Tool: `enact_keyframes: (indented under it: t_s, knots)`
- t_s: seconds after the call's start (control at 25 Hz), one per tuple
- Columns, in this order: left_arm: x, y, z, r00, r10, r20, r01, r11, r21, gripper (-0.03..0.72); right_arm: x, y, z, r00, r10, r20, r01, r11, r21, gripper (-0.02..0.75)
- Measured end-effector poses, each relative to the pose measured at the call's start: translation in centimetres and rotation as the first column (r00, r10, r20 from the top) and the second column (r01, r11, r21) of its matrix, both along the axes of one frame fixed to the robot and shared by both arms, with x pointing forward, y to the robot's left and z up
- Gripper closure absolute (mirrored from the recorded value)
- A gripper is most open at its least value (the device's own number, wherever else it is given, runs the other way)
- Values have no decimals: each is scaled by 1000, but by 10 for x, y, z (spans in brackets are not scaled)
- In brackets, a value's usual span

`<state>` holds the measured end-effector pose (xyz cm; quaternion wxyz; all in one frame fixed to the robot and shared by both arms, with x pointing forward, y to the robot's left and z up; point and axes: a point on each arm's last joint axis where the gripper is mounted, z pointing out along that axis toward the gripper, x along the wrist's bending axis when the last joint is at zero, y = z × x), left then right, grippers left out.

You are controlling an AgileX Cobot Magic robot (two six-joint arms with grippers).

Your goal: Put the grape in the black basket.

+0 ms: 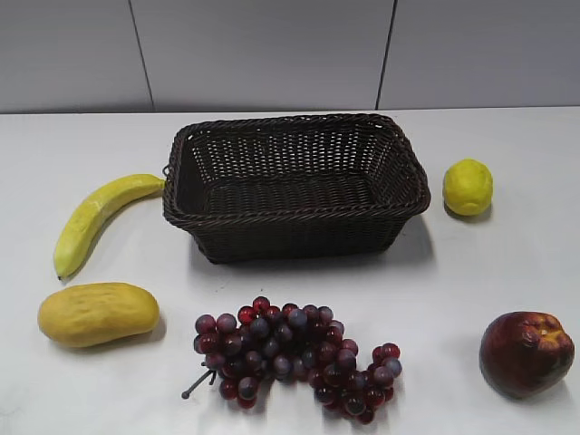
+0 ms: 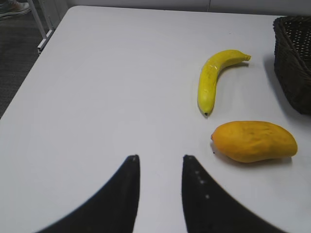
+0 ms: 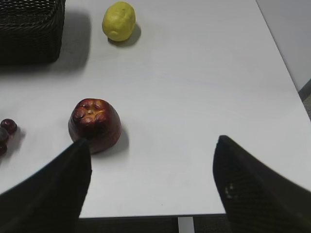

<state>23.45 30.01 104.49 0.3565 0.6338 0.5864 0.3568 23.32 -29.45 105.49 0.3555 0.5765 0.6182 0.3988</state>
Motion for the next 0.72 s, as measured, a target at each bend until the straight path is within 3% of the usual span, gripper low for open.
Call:
enact_keyframes:
  t_s: [0.4,0.72]
  knots:
    - [0,0,0,1000,0,0,0,1000,0,452,2,0,0,1000,0,-12,0,1000,0,147]
    - [0,0,0,1000,0,0,0,1000,0,452,37,2,15,988,5,-157,-4,1000,8,147]
